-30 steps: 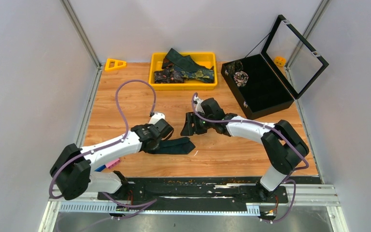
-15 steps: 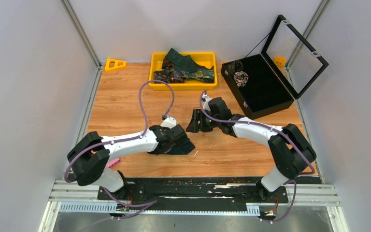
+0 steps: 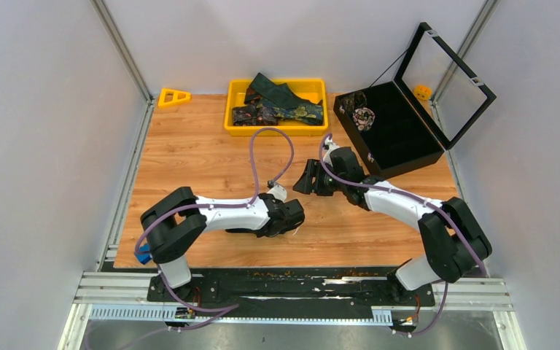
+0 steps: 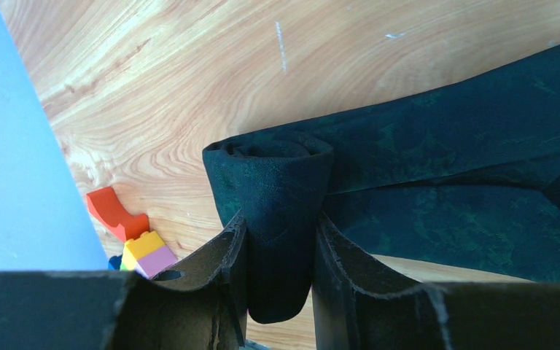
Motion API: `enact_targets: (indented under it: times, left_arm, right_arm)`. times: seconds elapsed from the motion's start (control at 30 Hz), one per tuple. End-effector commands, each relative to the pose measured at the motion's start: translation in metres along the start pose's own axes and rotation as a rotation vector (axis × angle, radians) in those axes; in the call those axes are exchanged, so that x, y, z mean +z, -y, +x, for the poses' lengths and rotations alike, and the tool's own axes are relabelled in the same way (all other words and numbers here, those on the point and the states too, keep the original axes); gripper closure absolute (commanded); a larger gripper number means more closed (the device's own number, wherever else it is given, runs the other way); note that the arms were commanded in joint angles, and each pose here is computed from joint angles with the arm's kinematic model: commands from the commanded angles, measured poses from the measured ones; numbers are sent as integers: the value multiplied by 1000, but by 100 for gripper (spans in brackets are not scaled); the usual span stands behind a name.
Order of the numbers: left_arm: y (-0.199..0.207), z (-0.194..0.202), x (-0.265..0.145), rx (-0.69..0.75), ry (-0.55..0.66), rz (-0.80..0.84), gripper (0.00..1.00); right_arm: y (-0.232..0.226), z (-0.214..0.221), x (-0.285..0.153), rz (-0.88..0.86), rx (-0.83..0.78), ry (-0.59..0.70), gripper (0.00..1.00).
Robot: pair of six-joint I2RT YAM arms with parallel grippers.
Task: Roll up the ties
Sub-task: Roll the tie at the center of the board.
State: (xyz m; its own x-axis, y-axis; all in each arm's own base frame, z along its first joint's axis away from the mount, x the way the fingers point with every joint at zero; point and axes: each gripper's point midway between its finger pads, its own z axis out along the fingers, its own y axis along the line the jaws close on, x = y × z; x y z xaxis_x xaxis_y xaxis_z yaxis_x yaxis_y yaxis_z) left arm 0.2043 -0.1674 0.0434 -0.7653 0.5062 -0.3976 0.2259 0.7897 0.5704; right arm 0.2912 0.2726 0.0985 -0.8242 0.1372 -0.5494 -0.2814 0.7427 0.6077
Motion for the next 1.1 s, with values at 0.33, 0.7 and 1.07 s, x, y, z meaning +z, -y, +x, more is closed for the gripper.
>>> enact_targets:
  times: [0.33, 0.7, 1.07]
  left_arm:
    - [32, -13, -14, -48, 15, 109, 50]
    - [35, -26, -32, -105, 70, 222, 34]
    - [4, -42, -57, -212, 210, 278, 9]
  right_arm:
    - [-12, -16, -4, -45, 6, 61, 39]
    - [-12, -16, -3, -48, 5, 65, 39]
    - [-14, -21, 1, -45, -4, 71, 40]
